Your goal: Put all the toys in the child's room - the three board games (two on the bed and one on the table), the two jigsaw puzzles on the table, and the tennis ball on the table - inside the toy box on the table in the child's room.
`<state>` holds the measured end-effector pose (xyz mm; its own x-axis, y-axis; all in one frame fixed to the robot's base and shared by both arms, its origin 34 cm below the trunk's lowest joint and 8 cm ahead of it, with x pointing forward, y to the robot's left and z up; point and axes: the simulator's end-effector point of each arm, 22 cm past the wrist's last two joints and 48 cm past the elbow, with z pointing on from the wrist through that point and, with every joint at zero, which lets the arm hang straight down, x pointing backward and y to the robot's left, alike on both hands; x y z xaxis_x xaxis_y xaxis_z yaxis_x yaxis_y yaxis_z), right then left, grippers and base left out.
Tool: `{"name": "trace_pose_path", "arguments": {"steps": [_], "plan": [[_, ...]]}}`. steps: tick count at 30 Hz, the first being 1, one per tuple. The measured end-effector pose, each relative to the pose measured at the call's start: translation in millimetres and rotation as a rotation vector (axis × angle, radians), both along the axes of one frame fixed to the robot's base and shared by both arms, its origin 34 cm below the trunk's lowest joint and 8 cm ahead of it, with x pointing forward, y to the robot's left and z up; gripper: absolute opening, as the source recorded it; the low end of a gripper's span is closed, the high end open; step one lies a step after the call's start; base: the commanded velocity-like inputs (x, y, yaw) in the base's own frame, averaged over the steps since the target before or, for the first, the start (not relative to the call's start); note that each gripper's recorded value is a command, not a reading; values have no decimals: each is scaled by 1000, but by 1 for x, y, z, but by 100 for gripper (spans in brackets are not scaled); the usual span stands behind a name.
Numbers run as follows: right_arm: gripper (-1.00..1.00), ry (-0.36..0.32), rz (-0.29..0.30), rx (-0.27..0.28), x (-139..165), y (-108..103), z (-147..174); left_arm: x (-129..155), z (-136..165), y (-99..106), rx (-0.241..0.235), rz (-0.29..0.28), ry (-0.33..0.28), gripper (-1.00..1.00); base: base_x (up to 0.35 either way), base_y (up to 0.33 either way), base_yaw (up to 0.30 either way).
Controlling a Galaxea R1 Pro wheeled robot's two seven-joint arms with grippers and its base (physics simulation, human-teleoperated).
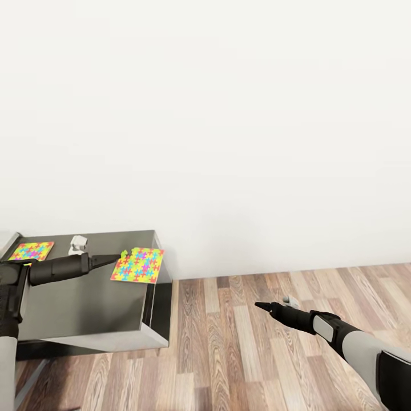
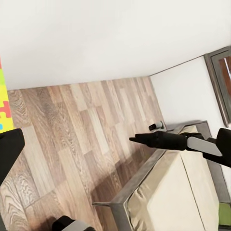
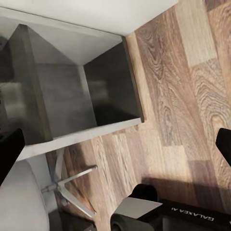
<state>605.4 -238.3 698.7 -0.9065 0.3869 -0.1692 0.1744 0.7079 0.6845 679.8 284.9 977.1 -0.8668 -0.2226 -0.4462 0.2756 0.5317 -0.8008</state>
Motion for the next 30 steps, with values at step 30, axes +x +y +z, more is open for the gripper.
{"name": "trace_pose_path", "arguments": {"steps": [30], "plan": [[100, -51, -1, 2, 15, 1, 25, 0, 28, -1, -4, 0, -52, 100, 0, 0, 0]]}}
